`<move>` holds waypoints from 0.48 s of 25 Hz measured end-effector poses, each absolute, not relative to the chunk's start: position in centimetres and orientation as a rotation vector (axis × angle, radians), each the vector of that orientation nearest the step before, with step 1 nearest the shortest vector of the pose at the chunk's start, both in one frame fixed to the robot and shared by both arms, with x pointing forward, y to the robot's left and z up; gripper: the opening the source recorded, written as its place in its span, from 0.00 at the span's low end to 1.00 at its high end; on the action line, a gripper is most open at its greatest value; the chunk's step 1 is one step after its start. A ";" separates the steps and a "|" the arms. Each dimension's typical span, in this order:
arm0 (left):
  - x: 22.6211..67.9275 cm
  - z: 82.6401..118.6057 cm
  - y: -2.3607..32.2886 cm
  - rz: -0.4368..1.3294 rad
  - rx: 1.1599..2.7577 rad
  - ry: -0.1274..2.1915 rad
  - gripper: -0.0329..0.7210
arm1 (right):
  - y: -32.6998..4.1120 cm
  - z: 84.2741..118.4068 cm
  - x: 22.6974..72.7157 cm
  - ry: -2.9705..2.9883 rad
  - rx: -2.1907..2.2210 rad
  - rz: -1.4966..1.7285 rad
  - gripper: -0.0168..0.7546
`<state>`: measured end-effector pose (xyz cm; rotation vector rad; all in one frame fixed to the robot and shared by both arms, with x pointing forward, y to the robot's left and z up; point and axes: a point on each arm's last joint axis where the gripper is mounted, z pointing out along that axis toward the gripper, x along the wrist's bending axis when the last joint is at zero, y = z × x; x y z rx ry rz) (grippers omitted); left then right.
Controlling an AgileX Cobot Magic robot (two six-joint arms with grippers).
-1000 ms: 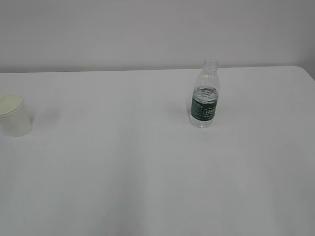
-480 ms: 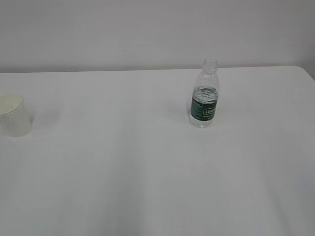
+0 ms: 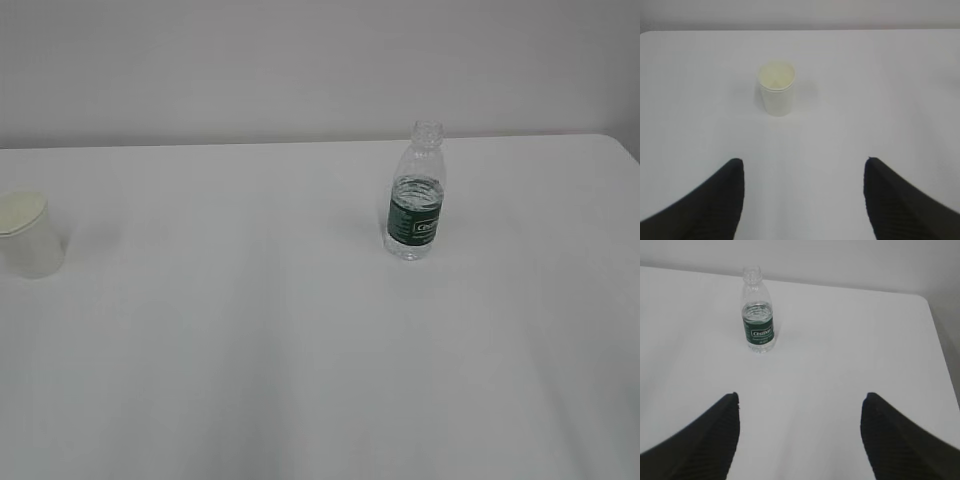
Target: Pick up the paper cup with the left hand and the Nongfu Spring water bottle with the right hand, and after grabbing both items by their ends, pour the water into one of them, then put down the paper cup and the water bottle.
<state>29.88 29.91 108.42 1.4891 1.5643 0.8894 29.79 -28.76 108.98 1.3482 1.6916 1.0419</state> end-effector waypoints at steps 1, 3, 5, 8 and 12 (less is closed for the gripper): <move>29.9 108.5 29.9 0.895 1.483 1.558 0.75 | -28.7 109.1 29.9 1.681 1.341 1.050 0.76; 30.0 108.7 29.9 0.907 1.469 1.544 0.75 | -28.7 109.2 30.2 1.673 1.336 1.055 0.76; 30.3 108.8 29.9 0.917 1.457 1.532 0.75 | -28.7 109.3 30.5 1.666 1.332 1.060 0.76; 31.1 108.8 29.9 0.916 1.458 1.535 0.75 | -28.6 109.4 31.0 1.661 1.330 1.063 0.76; 32.7 108.7 29.9 0.903 1.472 1.552 0.75 | -28.5 109.3 31.9 1.668 1.338 1.055 0.76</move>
